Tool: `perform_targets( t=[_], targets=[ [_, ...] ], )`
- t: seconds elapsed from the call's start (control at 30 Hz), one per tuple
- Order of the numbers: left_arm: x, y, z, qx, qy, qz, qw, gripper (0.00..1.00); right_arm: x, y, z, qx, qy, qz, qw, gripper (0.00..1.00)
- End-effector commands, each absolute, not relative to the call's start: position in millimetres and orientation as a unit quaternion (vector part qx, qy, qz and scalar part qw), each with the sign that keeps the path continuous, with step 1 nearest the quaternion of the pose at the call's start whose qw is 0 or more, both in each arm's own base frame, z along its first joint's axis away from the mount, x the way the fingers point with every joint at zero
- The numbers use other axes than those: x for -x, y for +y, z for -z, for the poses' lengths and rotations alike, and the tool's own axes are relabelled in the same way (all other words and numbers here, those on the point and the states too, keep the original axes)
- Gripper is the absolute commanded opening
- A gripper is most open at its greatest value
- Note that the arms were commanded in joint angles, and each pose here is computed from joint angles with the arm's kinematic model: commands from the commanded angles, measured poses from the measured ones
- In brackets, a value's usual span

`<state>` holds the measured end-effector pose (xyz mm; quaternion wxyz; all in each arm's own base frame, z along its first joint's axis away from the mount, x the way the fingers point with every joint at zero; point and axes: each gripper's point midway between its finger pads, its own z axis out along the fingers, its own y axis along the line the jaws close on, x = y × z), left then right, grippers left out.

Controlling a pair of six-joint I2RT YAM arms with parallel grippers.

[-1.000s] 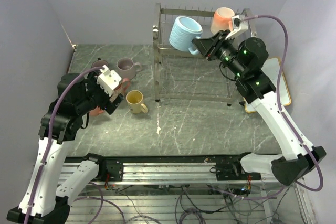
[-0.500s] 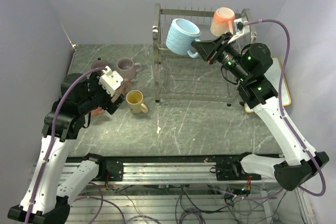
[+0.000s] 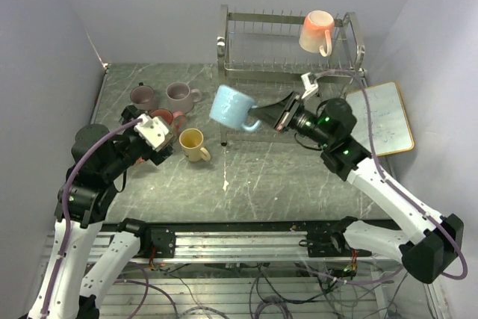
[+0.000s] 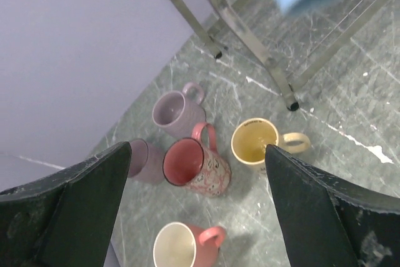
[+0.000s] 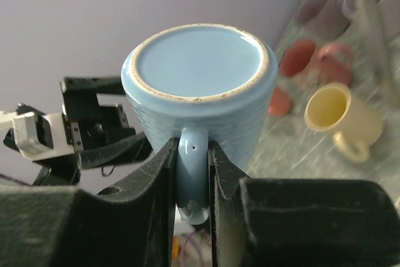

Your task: Unload the cups from the dish rack

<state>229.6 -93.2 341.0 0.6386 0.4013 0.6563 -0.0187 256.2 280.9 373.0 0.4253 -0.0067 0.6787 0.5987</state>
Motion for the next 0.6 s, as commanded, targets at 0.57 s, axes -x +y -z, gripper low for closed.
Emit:
perform_targets(
  t=[0.57],
  targets=[
    [-186,-120,-330,-0.540,0.562,0.052,0.624,0.95,-182,354,-416,-0.057,0.573,-0.744,0.339,0.00]
  ],
)
